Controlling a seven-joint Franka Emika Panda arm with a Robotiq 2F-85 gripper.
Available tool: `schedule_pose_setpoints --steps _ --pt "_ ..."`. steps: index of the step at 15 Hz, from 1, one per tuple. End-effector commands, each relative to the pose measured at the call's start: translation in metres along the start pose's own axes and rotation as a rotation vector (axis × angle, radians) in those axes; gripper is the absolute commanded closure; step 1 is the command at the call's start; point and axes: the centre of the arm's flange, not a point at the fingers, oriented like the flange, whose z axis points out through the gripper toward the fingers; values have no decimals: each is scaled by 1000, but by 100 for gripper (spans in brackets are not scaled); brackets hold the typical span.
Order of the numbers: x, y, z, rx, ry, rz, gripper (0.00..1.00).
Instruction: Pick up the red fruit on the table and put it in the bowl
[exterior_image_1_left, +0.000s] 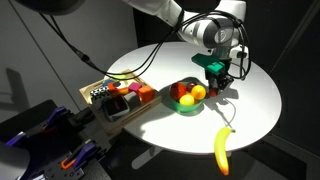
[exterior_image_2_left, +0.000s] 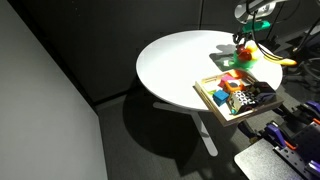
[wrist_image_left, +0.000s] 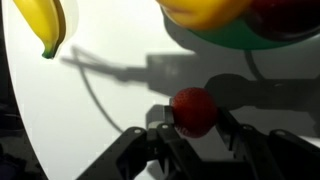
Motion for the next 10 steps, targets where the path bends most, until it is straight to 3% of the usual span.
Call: schedule_pose_setpoints --steps 1,10 --pt "0 5 -34 -3 -6 -1 78" --pt "-23 18 -85 -20 -93 -53 78"
